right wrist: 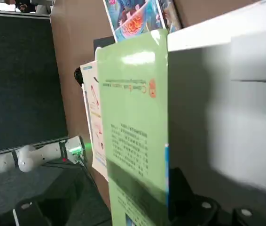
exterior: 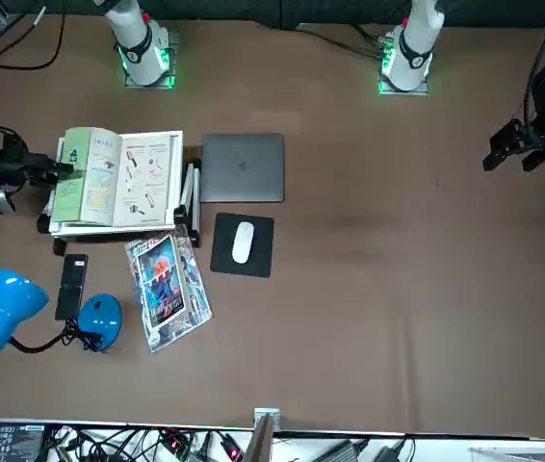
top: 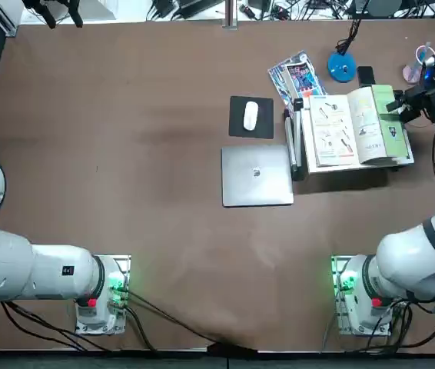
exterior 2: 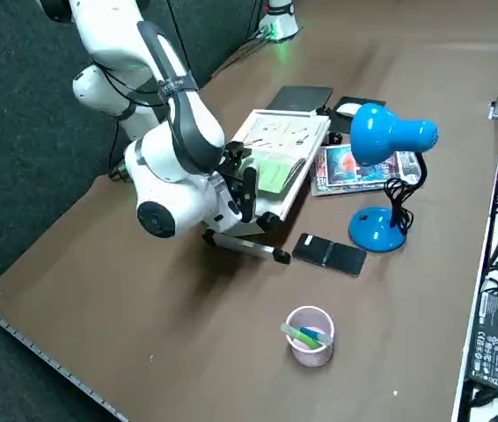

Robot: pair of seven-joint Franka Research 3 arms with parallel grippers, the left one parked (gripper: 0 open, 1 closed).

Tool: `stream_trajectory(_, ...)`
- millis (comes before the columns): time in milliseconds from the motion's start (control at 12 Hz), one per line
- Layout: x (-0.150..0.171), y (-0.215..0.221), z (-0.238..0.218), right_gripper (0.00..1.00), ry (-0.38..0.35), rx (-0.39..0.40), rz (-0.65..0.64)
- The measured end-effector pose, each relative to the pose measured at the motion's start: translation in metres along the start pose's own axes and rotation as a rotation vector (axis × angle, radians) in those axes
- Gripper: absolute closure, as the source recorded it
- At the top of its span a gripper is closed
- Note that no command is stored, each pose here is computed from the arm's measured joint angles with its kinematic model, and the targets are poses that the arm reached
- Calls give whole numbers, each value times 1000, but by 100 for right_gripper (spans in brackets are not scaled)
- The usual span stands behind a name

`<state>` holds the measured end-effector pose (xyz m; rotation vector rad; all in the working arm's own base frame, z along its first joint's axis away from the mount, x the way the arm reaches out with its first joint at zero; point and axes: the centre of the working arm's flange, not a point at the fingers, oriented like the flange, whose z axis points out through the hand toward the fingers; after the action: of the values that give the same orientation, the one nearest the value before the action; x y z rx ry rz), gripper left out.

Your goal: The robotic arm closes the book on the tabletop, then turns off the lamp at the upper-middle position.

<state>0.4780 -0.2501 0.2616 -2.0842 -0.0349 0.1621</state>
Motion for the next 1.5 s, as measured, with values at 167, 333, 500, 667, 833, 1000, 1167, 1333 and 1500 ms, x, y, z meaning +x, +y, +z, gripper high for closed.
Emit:
stream_trajectory(167,-1,-7,-3,0,2,3,-5)
stream_trajectory(333,-1,-16,-8,0,8,1,-2)
stream_trajectory(500,0,-29,-12,0,10,0,8)
stream_trajectory(667,1,-44,-16,0,13,-5,22)
stream_trajectory(833,3,-58,-17,0,8,-14,26)
stream_trajectory(1000,9,-68,-11,0,-6,-19,25)
stream_trajectory(1167,18,-77,4,3,-38,-26,50)
stream_trajectory(1333,23,-85,13,19,-61,-43,81)
stream_trajectory(1500,29,-99,19,19,-79,-79,121)
